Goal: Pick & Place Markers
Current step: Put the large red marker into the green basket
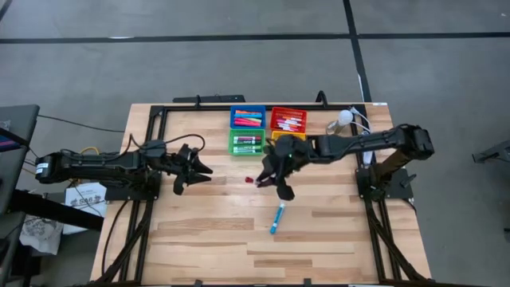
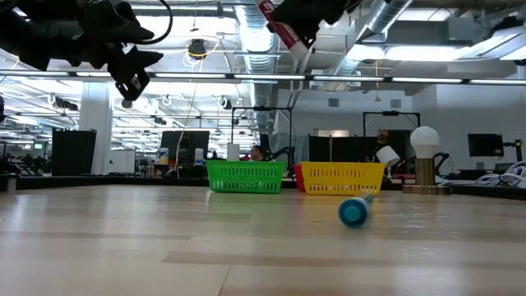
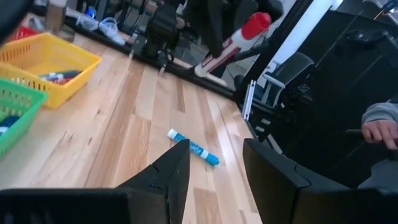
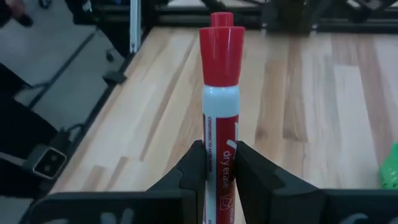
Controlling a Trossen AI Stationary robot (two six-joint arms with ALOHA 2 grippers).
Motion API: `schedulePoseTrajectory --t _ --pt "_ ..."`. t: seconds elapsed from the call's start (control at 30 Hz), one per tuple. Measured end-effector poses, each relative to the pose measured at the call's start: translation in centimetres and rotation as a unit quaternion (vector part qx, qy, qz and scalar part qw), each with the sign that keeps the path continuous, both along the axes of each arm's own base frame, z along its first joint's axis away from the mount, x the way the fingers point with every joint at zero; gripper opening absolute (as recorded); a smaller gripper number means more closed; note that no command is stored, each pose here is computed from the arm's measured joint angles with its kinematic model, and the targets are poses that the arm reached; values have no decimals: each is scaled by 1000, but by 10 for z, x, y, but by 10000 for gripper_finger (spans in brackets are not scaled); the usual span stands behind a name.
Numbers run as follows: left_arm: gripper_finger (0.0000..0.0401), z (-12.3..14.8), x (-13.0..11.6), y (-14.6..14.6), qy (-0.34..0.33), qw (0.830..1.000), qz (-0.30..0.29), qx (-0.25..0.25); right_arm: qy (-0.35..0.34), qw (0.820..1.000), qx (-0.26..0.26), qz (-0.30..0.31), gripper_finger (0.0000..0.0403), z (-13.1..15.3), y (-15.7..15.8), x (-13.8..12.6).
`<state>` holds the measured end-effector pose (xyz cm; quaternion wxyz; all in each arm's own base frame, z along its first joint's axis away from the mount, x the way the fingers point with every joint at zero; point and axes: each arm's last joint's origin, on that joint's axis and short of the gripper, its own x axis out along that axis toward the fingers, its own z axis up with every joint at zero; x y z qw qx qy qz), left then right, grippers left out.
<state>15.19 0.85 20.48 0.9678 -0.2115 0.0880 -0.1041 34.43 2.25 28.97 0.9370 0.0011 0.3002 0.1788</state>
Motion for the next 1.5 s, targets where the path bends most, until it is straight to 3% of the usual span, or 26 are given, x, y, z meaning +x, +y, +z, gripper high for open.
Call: schedulePoseTrajectory --t 0.17,0.43,0.7,0.83,1.03,1.17,1.5 --pt "148 7 1 0 -36 999 0 5 -17 1000 16 -16 54 3 -15 3" --pt "148 29 0 1 -150 988 26 18 -58 997 40 -44 54 12 -25 8" --pt "150 31 0 2 -164 985 39 21 -72 995 31 -66 54 14 -32 9" --pt "182 30 2 2 -162 986 40 23 -73 994 31 -73 54 14 -37 9" --pt "267 28 7 4 -159 985 61 17 -76 993 33 -81 54 15 -41 9" --pt "308 33 13 5 -199 978 62 1 -86 992 32 -86 54 16 -40 10" --pt "335 34 27 0 -262 964 40 -23 -127 982 63 -121 54 26 -42 14"
